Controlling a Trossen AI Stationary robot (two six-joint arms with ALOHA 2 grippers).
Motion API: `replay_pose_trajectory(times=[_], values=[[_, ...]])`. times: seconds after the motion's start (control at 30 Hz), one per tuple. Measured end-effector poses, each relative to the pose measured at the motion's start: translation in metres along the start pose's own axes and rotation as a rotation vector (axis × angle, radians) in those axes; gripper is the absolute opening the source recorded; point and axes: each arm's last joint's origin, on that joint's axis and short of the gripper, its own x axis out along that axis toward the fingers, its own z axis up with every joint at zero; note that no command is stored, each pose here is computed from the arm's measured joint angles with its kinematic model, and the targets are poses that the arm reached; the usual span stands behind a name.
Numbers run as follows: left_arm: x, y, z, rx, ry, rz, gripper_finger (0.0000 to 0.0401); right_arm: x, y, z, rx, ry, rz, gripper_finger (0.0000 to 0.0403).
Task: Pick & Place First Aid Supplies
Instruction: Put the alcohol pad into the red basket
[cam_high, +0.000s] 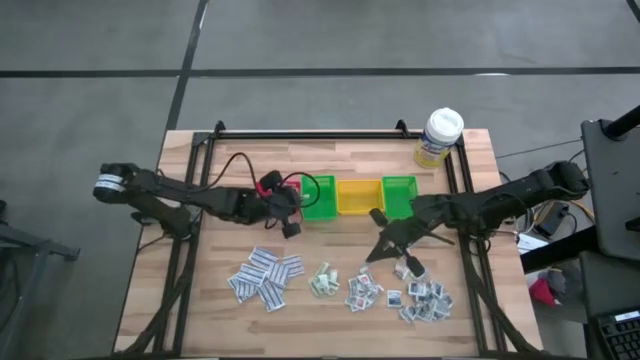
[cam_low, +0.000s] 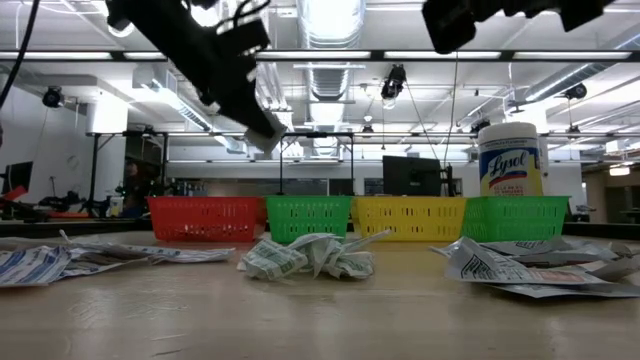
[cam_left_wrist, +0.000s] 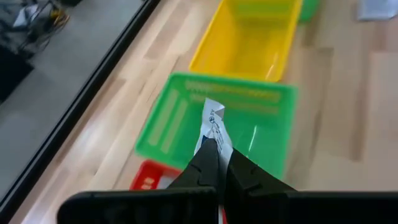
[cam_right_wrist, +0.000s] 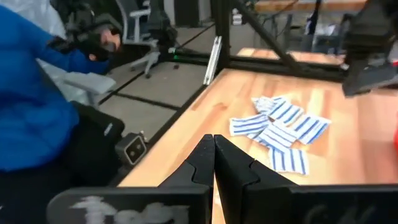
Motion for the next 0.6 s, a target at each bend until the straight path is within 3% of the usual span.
replay_pose_trajectory(times=[0.37, 0.6], values=[[0.021, 0.034, -0.023, -0.038, 0.147, 0.065, 0.0, -0.045, 0.014, -0.011, -0.033, -0.118, -0.05, 0.0008], [0.025, 0.04, -0.04, -0.026, 0.236, 0.078, 0.0, -0.064, 0.02, -0.018, -0.049, -0.197, -0.072, 0.0009]])
